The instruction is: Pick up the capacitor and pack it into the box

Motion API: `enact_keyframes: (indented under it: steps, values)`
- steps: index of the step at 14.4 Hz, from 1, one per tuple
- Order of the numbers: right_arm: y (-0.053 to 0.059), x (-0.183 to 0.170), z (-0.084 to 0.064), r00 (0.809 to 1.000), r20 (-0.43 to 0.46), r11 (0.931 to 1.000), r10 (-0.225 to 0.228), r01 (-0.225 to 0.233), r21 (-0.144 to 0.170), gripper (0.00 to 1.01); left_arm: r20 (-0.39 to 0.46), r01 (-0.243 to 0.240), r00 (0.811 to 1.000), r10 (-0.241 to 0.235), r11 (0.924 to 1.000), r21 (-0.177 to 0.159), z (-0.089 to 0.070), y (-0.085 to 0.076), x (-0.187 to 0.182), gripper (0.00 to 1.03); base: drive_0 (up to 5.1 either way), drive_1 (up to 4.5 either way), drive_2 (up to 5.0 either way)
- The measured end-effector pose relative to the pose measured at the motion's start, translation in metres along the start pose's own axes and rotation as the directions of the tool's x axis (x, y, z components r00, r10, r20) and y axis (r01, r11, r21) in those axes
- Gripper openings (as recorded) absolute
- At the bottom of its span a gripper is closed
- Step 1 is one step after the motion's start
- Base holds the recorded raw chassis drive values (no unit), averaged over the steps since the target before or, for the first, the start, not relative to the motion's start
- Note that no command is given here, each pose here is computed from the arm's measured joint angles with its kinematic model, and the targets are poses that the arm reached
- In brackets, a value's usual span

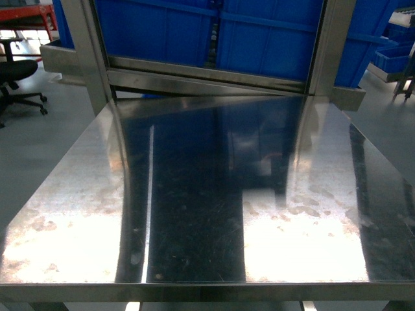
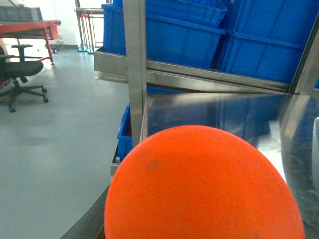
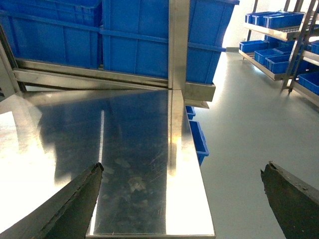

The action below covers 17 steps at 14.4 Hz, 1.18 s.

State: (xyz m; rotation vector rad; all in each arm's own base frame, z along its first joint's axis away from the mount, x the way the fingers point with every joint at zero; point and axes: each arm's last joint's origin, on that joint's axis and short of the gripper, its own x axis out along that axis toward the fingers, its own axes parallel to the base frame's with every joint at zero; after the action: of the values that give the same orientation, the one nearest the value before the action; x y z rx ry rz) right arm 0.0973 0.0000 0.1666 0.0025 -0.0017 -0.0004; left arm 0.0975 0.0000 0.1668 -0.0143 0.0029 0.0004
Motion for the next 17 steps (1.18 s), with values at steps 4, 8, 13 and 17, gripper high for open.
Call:
enact_keyframes:
  steps: [4, 8, 13, 17]
  values:
    - [0.0, 0.0, 0.0, 1.0, 0.0, 1.0, 0.0, 0.0, 0.0, 0.98, 0.0, 0.0, 1.0, 0.0, 1.0, 0.0, 0.0, 0.0, 0.0, 0.44, 0.0, 0.0, 0.0]
    - [0.0, 0.0, 0.0002, 1.0, 0.002, 1.0, 0.0, 0.0, 0.0, 0.98, 0.003, 0.0, 1.0, 0.0, 1.0, 0.0, 0.0003, 0.0, 0.0, 0.44, 0.0, 0.0, 0.0]
    - [0.0, 0.0, 0.0001, 1.0, 0.001, 1.0, 0.0, 0.0, 0.0, 0.98, 0.002, 0.001, 1.0, -0.001, 1.0, 0.0, 0.0001, 0.0, 0.0, 0.44, 0.0, 0.0, 0.0]
    - [0.0, 0.0, 0.0001, 1.0, 0.001, 1.0, 0.0, 0.0, -0.001, 0.98, 0.0, 0.0, 1.0, 0.0, 1.0, 0.0, 0.0, 0.0, 0.0, 0.44, 0.0, 0.0, 0.0]
